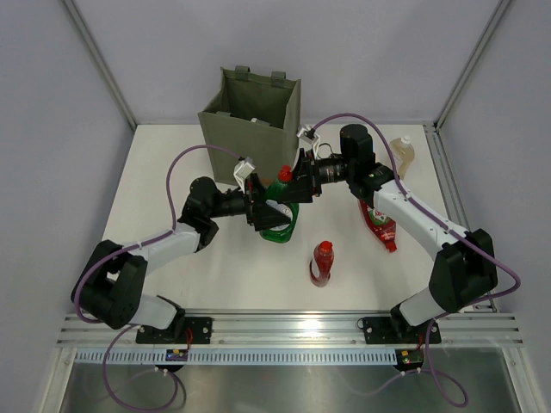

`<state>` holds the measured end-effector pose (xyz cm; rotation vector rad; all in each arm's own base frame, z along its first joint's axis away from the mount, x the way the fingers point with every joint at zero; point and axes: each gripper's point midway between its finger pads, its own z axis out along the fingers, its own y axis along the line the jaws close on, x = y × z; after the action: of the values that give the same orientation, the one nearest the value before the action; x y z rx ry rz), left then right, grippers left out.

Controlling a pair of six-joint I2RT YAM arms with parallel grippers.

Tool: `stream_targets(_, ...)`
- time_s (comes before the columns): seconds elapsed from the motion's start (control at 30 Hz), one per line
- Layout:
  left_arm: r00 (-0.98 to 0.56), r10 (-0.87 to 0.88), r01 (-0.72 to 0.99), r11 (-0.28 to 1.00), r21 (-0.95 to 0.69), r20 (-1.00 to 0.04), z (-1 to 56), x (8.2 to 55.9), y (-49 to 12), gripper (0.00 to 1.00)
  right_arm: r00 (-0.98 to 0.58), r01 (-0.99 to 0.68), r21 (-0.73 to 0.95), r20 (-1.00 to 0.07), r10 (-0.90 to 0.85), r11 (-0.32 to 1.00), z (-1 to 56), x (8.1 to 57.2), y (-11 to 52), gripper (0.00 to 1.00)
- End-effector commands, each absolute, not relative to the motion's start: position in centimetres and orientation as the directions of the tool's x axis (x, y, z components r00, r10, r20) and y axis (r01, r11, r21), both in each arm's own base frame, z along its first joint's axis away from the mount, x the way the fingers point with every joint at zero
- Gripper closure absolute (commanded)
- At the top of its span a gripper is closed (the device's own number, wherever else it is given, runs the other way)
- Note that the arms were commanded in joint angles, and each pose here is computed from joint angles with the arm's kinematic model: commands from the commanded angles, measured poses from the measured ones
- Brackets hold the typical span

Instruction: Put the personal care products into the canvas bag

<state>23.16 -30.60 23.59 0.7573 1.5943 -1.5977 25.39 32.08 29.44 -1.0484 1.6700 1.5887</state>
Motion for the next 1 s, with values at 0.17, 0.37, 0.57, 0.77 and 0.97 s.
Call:
stream_targets(0.17, -0.538, -0.141, 0.843, -0.073, -0.533, -0.831, 26.4, 22.1, -30.9, 0.72, -0.396, -0.914, 0.400, -0.916, -0.065, -0.073, 33.9, 25.9, 32.6, 1.00)
stream_targets(0.37, -0.522, -0.107, 0.851, -0.005, -0.525, -0.846, 25.9, 21.7, -30.2, 1.00, -0.388, -0.921, 0.388, -0.916, -0.100, 0.015, 33.2, 27.4, 32.4, 0.66)
stream_targets(0.57, -0.524, -0.101, 0.843, 0.079, -0.532, -0.846, 26.4, 22.3, -28.4, 1.00, -0.353, -0.935, 0.343, -0.928, -0.117, 0.096, 33.0, 28.8, 31.6, 0.00)
stream_targets(0.77, -0.539, -0.134, 0.814, 0.170, -0.555, -0.831, 28.5, 24.5, -25.7, 1.00, -0.284, -0.956, 0.272, -0.952, -0.115, 0.114, 34.7, 30.7, 28.5, 0.00)
stream_targets(0.97, -0.400, -0.225, 0.852, 0.268, -0.451, -0.889, 37.4, 28.1, -23.4, 1.00, -0.272, -0.948, 0.252, -0.958, -0.086, 0.195, 35.9, 32.7, 23.9, 0.00)
